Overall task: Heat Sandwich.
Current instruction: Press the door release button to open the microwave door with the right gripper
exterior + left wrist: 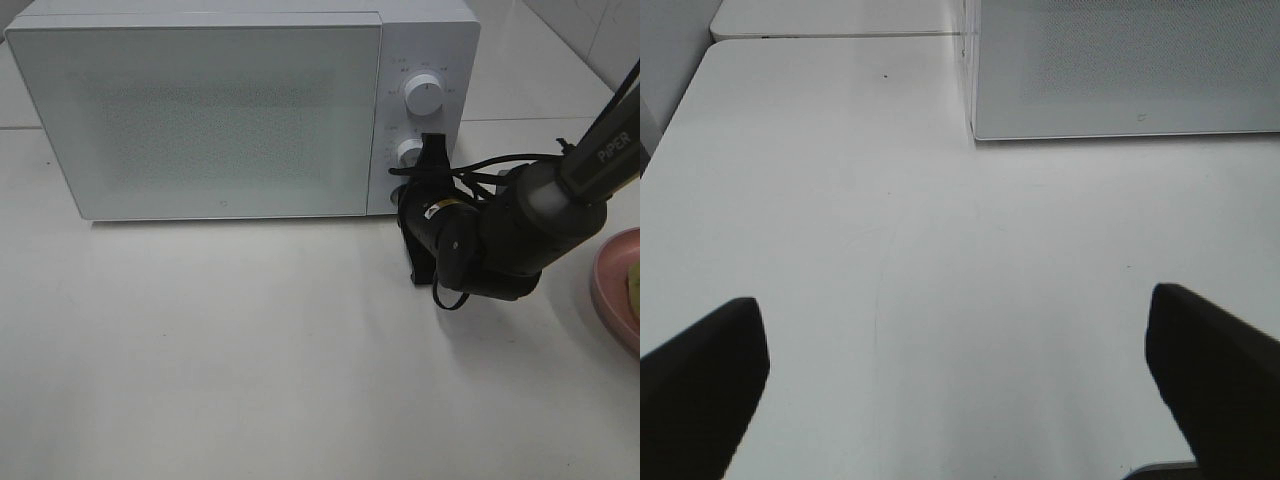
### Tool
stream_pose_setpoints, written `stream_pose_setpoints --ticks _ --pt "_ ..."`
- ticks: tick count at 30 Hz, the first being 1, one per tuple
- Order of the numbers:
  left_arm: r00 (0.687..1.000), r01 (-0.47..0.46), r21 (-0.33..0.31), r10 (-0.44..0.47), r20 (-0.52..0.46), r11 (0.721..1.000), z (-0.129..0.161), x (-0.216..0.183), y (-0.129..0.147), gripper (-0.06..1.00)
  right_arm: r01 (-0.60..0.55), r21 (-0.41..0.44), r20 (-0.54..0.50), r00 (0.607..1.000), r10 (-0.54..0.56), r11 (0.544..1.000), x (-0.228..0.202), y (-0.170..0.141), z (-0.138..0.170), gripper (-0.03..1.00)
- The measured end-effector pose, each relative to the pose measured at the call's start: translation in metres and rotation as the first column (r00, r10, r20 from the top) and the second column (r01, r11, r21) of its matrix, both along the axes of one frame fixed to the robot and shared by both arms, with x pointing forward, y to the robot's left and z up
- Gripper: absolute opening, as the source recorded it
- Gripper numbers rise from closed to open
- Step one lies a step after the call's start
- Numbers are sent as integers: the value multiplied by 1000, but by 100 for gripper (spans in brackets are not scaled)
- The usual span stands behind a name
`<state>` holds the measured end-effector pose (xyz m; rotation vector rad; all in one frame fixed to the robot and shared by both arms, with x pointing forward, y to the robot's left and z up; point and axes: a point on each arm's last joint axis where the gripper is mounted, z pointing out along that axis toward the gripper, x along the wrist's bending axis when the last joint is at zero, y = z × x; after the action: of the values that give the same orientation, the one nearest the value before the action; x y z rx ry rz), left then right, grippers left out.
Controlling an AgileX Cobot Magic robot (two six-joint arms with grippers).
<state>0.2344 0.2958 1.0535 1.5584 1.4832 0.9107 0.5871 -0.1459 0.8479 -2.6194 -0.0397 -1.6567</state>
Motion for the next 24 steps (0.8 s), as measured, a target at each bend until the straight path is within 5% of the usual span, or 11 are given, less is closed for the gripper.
stream_pose_setpoints --ticks 24 --pt "1000 0 0 0 0 1000 0 0 0 97 -19 -20 -36 999 18 1000 5 3 0 1"
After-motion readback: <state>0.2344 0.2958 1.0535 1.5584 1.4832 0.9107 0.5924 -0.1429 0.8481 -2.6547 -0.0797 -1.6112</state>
